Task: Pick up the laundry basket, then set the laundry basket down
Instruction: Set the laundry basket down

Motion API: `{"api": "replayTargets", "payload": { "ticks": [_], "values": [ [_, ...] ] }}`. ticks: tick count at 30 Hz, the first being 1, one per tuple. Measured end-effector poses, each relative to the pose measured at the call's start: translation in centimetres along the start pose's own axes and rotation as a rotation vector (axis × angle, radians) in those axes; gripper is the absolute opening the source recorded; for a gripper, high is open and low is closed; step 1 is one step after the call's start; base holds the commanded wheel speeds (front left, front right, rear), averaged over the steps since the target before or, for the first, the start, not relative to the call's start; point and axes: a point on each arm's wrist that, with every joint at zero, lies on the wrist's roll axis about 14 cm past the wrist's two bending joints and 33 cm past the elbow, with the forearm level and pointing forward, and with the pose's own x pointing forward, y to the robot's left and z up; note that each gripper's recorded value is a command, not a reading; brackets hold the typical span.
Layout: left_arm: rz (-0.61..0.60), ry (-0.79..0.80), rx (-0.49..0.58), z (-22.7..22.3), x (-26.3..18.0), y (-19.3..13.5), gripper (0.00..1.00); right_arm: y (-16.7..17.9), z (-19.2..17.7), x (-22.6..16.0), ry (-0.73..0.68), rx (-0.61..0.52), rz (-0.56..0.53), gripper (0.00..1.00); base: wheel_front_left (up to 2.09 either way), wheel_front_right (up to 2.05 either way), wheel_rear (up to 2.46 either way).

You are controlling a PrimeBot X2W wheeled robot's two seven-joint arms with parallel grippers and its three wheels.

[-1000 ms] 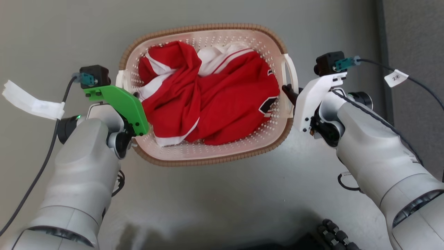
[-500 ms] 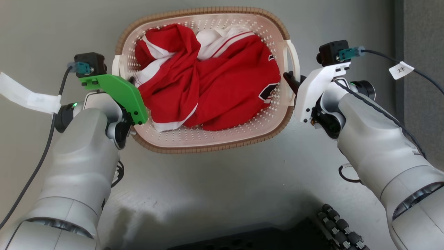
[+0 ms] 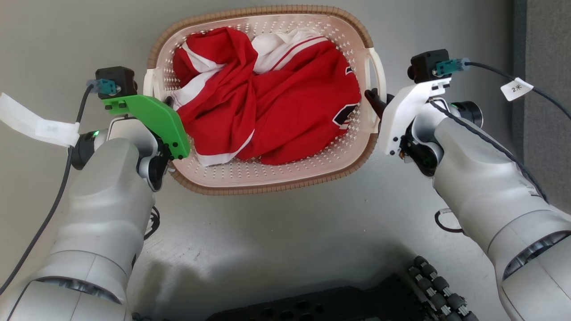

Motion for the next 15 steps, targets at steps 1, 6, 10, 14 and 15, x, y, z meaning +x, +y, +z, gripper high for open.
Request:
{"api": "replayTargets", "payload": {
  "ticks": [1, 6, 10, 14, 15],
  "values": [
    [-0.001, 0.002, 0.0, -0.05, 0.02, 0.01, 0.0, -0.01, 0.07, 0.04, -0.001, -0.001, 0.0, 0.0, 0.0, 0.0, 0.0],
    [-0.002, -0.007, 0.001, 0.16, 0.13, 0.04, 0.0, 0.01, 0.47, 0.17, -0.009, -0.009, 0.001, 0.0, 0.0, 0.0, 0.0],
    [-0.007, -0.015, 0.01, 0.6, 0.21, -0.1, 0.03, 0.07, 0.48, 0.2, -0.01, -0.016, 0.003, 0.0, 0.0, 0.0, 0.0],
    [-0.001, -0.013, 0.015, 0.58, 0.19, 0.26, 0.82, -0.26, 0.62, 0.14, -0.023, -0.023, -0.006, 1.0, 0.0, 0.0, 0.0],
    [0.001, -0.014, 0.019, 0.61, 0.18, 0.39, 1.0, -0.48, 0.62, 0.1, -0.023, -0.024, -0.011, 1.0, 0.0, 0.0, 0.0]
  ]
}}
